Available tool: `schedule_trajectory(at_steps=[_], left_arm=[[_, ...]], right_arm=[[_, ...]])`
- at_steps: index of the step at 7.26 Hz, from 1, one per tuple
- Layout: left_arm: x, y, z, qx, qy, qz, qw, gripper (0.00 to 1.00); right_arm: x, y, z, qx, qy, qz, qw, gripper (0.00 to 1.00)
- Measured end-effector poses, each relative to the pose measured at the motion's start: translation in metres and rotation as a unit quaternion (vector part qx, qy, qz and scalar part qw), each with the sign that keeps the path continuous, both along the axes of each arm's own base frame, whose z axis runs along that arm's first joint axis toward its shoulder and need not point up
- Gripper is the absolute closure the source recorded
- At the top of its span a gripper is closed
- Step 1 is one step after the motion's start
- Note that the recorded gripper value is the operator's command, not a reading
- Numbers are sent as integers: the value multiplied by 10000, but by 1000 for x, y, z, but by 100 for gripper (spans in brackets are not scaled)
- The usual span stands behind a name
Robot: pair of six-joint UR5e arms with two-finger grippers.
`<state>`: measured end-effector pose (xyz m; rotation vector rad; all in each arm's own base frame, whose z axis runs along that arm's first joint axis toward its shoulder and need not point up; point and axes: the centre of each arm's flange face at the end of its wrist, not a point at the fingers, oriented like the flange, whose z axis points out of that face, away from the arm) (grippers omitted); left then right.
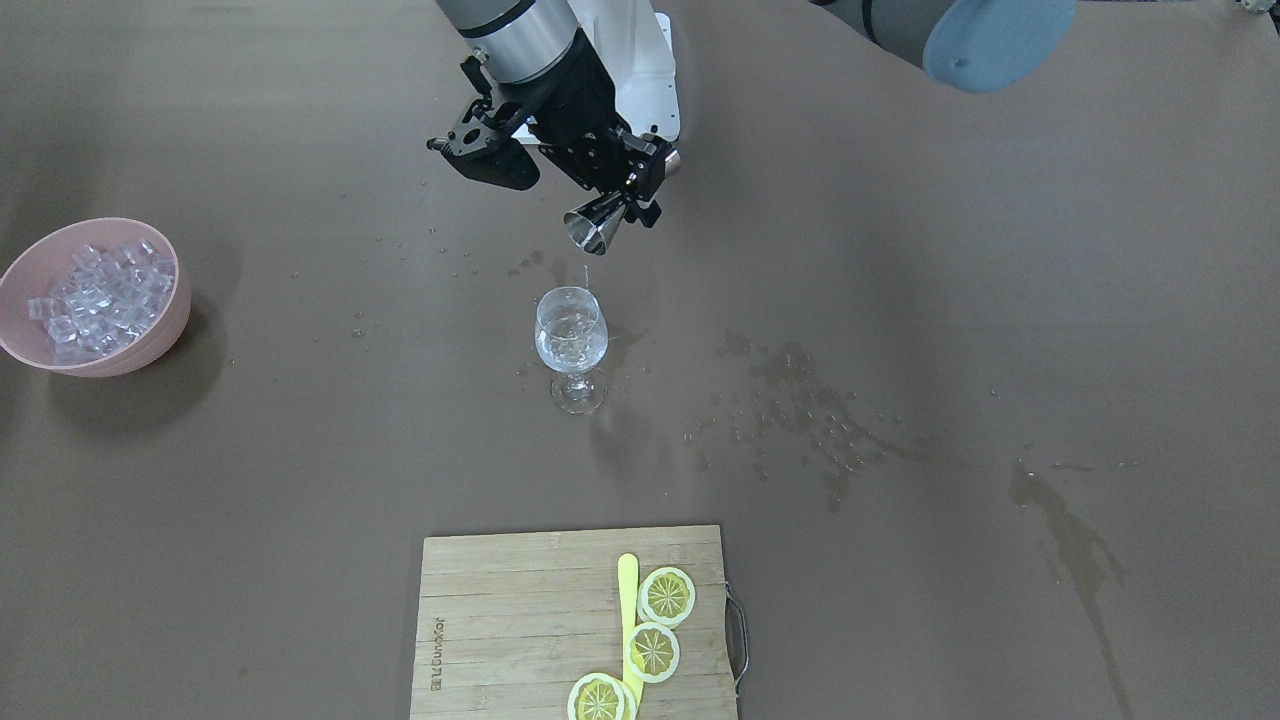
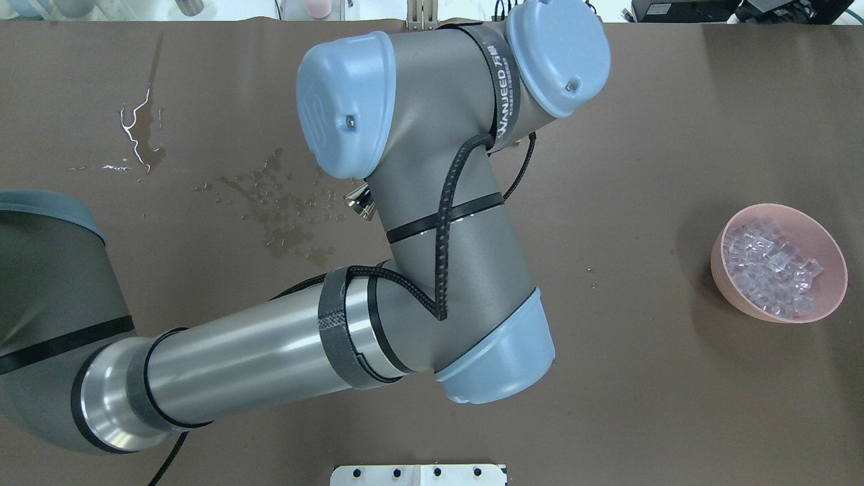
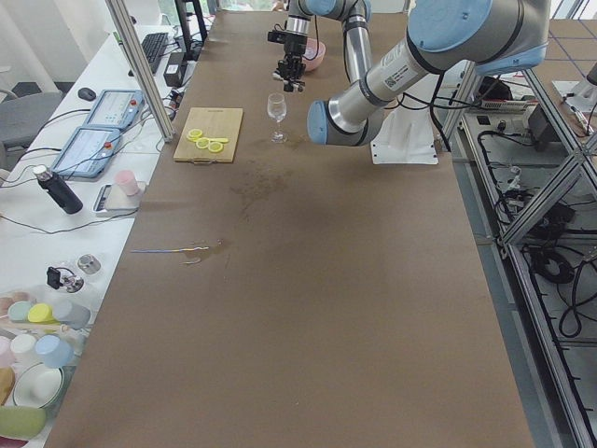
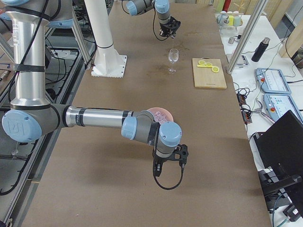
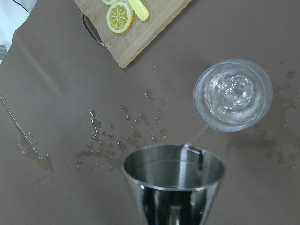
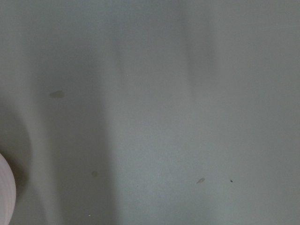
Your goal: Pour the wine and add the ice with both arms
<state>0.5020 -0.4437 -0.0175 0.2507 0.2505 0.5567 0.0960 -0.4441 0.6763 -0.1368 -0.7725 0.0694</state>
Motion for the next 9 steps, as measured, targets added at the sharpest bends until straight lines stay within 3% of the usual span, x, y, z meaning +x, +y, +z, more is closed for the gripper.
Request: schedule_trajectory(at_steps=[5, 7, 9], left_arm=[[-11, 0, -3, -13, 174, -23, 9998, 100], [-29, 7, 22, 122, 665, -208, 9975, 100], [-53, 20, 52, 279, 1435, -648, 9871, 100]], right_arm=[[0, 0, -1, 12, -10, 2, 10000, 0], [0, -1, -2, 31, -9, 3, 10000, 0], [0, -1, -5, 54, -8, 4, 10000, 0]])
